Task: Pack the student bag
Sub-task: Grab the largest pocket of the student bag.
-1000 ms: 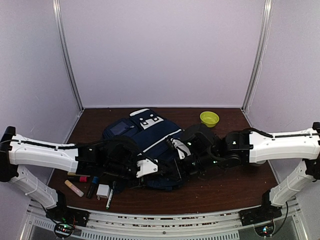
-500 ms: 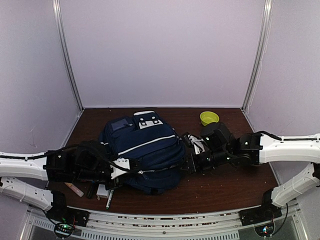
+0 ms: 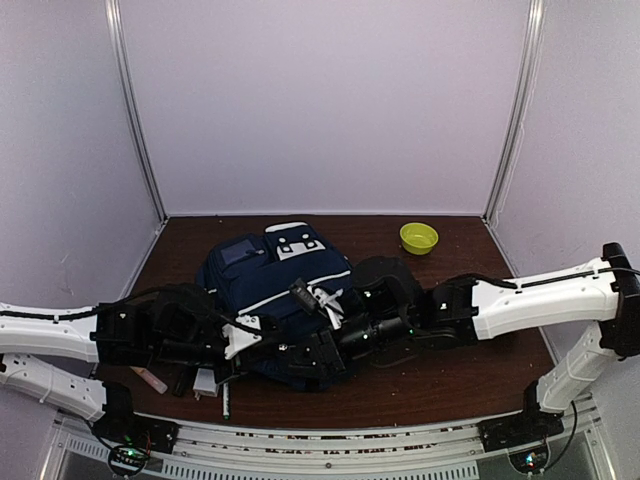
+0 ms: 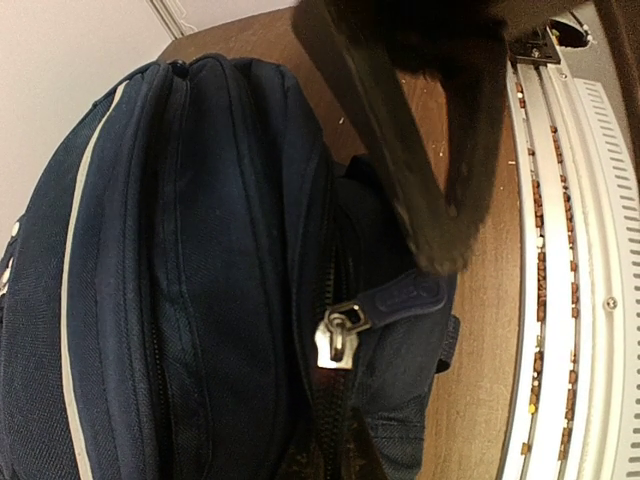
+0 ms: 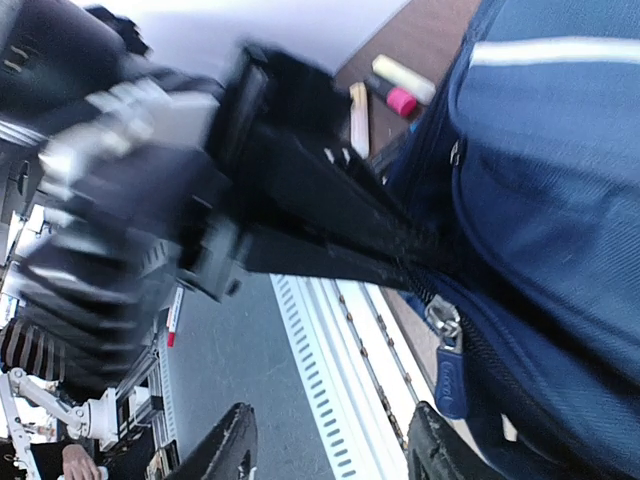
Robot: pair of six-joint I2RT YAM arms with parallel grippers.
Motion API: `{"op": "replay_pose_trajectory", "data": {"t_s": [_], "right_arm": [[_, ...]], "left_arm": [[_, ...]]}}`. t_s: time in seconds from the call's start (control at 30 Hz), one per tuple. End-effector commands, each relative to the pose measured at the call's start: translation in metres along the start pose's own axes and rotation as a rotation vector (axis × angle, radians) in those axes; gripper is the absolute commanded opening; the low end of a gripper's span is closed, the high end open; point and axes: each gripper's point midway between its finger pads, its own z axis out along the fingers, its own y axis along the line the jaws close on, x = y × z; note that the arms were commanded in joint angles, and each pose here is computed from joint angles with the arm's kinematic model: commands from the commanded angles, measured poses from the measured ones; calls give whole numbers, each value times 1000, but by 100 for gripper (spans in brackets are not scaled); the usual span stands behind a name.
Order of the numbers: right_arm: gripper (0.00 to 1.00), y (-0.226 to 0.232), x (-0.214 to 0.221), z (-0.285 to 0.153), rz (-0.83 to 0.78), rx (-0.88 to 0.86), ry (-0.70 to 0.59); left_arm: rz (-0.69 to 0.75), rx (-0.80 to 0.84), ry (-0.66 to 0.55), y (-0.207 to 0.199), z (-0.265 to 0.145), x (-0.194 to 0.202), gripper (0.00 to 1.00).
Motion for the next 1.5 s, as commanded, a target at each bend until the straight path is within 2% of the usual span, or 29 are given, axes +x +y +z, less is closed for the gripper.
{"op": "replay_pose_trajectory", "data": {"t_s": [0.0,0.27,0.6,1.07,1.47], "right_arm": [[55,12,-6,10,-35,-53,-17],[57,-6,1,13,-23,-19,2],[56,-22,6,-12,-46,16,13],[57,-32,18,-5,-41,-3,76],[57,-44,16,-5,-8,-33,67]], "left_arm": [[-44,-22,-304,12,-23,-78,0],[-54,-19,-324,11,-27,-77,0],[-55,-20,-329,12,-27,-79,0],[-56,-24,-326,13,-28,-80,0],[-51,-19,-332,13,-29,-84,0]]}}
